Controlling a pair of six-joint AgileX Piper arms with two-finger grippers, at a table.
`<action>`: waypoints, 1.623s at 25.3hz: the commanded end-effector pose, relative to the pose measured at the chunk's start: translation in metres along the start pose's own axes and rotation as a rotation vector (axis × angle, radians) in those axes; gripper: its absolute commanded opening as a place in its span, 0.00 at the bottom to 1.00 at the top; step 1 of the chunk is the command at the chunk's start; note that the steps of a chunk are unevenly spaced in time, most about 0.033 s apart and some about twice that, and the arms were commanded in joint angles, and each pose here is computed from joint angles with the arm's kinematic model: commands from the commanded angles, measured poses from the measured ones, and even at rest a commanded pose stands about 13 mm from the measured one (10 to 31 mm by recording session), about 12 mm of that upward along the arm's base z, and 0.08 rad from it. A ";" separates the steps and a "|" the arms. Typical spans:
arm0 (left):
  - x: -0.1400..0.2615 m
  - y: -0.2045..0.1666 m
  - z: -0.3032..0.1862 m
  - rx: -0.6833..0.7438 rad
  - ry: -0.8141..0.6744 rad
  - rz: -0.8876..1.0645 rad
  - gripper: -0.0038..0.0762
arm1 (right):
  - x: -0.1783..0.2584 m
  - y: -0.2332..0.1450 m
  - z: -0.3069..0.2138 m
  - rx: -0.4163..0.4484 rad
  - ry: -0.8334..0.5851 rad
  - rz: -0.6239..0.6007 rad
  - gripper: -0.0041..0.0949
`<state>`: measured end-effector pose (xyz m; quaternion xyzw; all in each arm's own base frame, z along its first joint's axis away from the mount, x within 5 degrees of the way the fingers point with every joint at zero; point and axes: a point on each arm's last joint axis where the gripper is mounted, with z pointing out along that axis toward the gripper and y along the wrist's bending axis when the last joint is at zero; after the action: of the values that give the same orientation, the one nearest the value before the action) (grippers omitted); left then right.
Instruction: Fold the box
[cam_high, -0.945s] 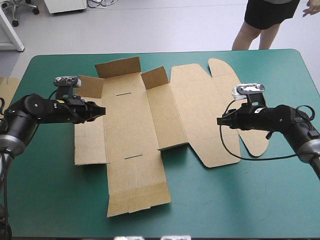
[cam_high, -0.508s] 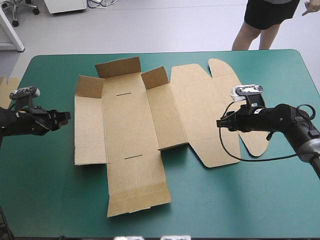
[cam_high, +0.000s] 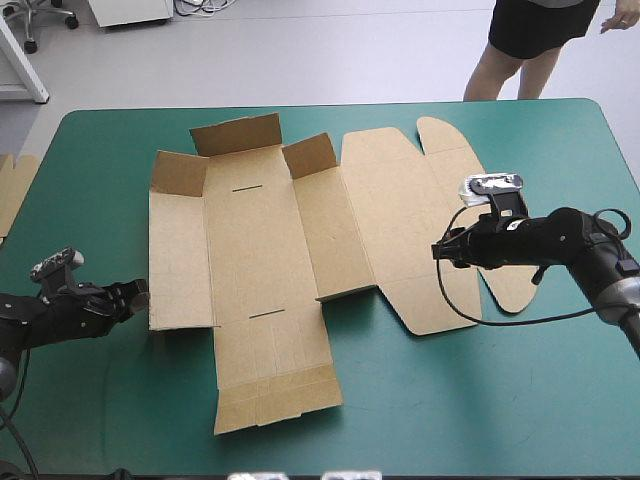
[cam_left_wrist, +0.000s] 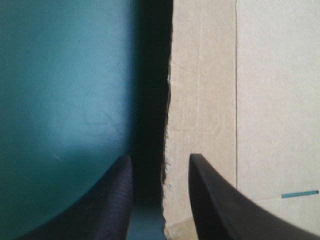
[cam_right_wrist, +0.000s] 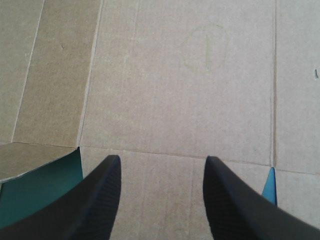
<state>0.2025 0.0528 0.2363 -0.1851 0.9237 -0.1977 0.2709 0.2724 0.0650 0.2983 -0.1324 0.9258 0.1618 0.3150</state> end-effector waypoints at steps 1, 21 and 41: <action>-0.006 -0.001 -0.002 0.013 -0.130 -0.045 0.39 | -0.012 0.004 -0.015 -0.004 -0.084 -0.003 0.57; -0.016 0.007 0.069 0.420 0.025 -0.212 0.39 | -0.010 0.005 -0.015 -0.015 -0.060 -0.005 0.56; -0.026 -0.006 0.072 0.433 -0.035 -0.132 0.27 | -0.010 0.005 -0.015 -0.023 -0.059 0.008 0.56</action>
<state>0.2598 0.0473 0.1790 -0.2051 0.8527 -0.3858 0.2864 0.2698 0.0661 0.2971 -0.1352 0.9289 0.1690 0.3006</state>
